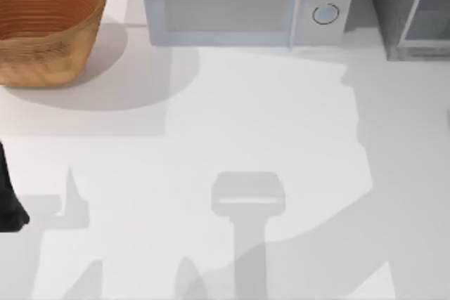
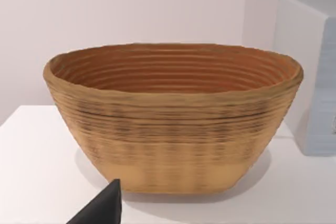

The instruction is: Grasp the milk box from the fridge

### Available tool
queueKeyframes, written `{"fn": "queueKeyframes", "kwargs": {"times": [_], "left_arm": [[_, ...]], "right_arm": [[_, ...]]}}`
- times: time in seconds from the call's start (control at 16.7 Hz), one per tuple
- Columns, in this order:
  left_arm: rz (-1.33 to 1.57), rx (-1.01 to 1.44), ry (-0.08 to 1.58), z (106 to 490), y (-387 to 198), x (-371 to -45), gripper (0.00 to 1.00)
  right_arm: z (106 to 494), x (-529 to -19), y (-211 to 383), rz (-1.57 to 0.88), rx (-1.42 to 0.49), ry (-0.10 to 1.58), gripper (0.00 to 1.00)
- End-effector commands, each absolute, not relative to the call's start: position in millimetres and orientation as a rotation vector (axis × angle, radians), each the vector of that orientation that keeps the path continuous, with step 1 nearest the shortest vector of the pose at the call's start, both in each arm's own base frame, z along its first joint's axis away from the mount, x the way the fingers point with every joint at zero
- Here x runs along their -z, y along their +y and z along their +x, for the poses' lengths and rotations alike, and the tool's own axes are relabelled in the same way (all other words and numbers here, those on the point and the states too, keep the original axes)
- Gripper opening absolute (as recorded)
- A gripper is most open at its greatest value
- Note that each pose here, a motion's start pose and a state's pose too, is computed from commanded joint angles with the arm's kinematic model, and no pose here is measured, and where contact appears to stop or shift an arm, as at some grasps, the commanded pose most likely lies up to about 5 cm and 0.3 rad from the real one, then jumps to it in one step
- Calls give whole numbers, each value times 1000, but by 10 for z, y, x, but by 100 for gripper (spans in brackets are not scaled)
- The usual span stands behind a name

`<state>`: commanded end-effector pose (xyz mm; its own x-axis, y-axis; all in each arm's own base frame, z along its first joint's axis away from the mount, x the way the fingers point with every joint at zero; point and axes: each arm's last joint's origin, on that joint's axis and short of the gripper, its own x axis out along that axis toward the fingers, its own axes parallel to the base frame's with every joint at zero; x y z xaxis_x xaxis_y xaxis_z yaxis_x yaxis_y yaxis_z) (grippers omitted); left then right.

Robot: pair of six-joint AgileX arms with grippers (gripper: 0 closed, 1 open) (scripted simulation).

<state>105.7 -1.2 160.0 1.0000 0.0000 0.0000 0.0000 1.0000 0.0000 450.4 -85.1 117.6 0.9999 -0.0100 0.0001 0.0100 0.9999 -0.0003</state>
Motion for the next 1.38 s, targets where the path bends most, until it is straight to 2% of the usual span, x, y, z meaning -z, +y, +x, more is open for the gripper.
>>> {"fn": "queueKeyframes", "kwargs": {"times": [0.36, 0.96, 1.38], "left_arm": [[0, 0, 0, 1057, -12, -1600, 100], [0, 0, 0, 1057, -12, -1600, 100], [0, 0, 0, 1057, -12, -1600, 100]], "right_arm": [[4504, -1176, -851, 0, 10, 0, 2], [4502, -1197, -861, 0, 11, -3, 0], [4502, -1636, -862, 1, 12, 0, 0]]}}
